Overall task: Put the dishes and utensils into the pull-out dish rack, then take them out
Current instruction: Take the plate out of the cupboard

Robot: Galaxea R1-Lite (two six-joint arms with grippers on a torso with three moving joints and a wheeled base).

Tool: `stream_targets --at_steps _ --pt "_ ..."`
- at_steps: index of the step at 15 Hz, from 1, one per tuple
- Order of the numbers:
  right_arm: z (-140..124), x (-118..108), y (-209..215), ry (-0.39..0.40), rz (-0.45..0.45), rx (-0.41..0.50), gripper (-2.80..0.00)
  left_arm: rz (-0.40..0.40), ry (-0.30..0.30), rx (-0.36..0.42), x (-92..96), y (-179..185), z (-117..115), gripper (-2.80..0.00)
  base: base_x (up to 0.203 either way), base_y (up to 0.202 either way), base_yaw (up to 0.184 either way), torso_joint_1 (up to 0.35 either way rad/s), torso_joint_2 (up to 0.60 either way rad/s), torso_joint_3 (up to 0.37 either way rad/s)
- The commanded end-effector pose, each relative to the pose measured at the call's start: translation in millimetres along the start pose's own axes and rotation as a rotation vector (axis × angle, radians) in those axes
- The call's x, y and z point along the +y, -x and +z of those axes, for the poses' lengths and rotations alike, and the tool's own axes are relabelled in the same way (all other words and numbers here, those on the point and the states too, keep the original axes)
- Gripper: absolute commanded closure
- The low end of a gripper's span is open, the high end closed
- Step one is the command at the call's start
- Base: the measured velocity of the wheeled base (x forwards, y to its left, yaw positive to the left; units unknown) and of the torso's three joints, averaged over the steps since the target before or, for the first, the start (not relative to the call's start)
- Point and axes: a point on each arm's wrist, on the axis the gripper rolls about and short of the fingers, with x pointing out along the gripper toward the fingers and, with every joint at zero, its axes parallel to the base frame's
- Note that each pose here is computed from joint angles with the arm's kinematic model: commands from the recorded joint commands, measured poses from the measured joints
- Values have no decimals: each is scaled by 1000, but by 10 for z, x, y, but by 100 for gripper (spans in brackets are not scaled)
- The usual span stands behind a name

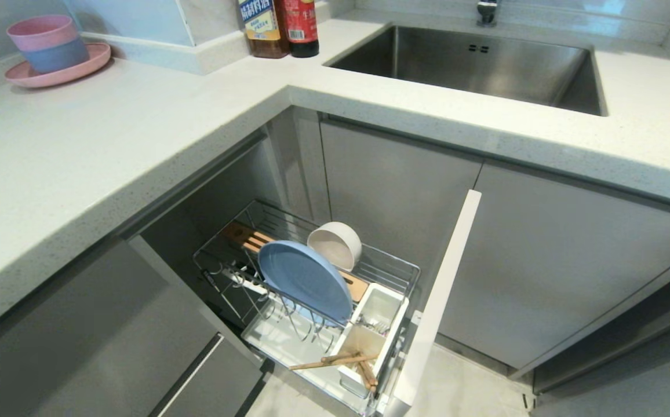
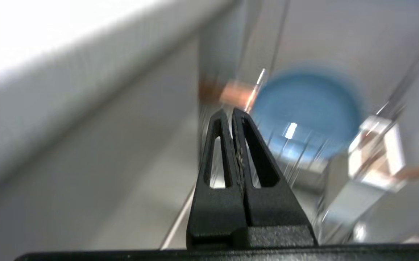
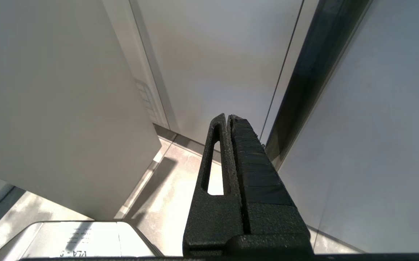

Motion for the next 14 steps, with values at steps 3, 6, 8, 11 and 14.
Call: stream_targets --at_steps 3,6,8,11,14 --pt "-4 0 -1 0 0 2 0 -65 12 -185 -33 170 746 0 0 0 0 0 0 0" --pt "-4 0 -1 0 0 2 0 -162 38 -262 -61 169 1508 0 0 0 0 0 0 0" --pt "-4 0 -1 0 0 2 0 -244 97 -302 -75 37 2042 0 0 0 0 0 0 0" --pt "-4 0 -1 0 0 2 0 -386 270 -313 -82 -390 2630 0 0 0 0 0 0 0" --pt "-4 0 -1 0 0 2 0 -459 513 -309 -63 -916 2944 0 0 0 0 0 0 0"
